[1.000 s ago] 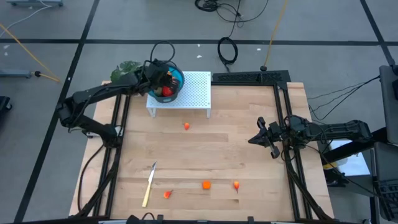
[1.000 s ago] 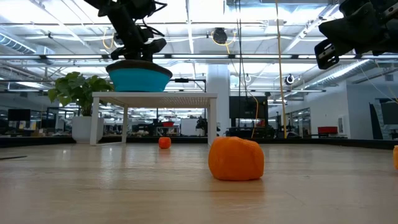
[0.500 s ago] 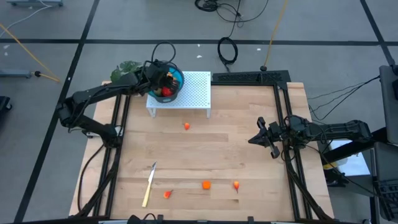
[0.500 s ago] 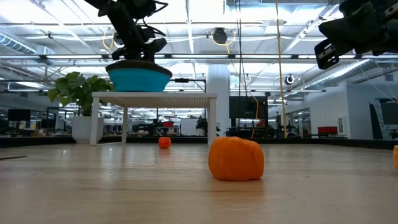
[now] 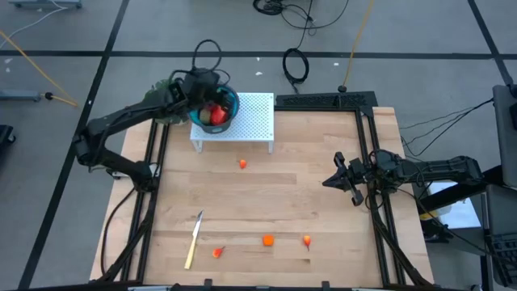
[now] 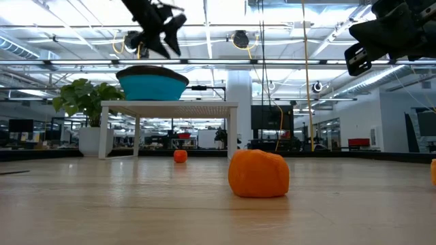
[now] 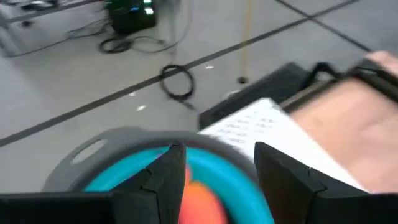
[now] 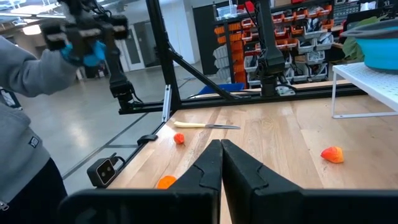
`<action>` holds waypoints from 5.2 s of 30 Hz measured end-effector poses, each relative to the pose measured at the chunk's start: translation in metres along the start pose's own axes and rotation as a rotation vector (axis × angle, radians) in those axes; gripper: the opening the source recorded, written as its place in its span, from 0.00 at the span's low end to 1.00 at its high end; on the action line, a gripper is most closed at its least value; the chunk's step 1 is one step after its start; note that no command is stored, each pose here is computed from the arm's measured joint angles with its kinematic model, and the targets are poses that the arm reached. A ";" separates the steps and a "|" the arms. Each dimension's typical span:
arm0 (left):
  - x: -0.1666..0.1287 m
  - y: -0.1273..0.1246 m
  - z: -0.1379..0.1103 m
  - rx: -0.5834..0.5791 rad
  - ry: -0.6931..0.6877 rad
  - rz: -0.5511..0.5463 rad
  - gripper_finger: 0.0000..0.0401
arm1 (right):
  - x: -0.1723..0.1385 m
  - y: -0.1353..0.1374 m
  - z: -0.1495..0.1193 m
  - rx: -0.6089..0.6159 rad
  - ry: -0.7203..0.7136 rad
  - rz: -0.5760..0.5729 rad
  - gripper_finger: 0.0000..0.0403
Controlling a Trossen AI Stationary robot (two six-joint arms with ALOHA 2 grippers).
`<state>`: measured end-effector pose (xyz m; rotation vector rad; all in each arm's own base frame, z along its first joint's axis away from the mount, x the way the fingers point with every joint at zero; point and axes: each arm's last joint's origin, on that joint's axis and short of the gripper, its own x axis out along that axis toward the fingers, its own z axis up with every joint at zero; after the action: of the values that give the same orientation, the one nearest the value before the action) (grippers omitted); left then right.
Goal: Pick & Place Fruit
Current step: Put the bottom right peach into the blue strainer bowl on the shelf on the shelf
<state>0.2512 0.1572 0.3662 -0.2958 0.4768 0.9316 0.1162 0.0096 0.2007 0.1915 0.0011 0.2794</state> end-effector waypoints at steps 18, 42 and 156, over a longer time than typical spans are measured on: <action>-0.076 -0.102 -0.019 0.135 -0.068 -0.290 0.19 | 0.000 0.000 0.000 0.000 0.000 0.001 0.00; -0.130 -0.155 -0.103 0.167 0.122 -0.524 0.02 | 0.000 0.001 0.002 0.117 -0.022 0.020 0.00; -0.104 0.001 -0.256 0.247 -0.083 -0.863 0.05 | 0.166 0.124 -0.017 1.216 1.044 -0.723 0.43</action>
<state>0.1306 -0.0283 0.1999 -0.2037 0.3301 0.0417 0.2411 0.1746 0.2117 1.1998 1.2758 -0.4141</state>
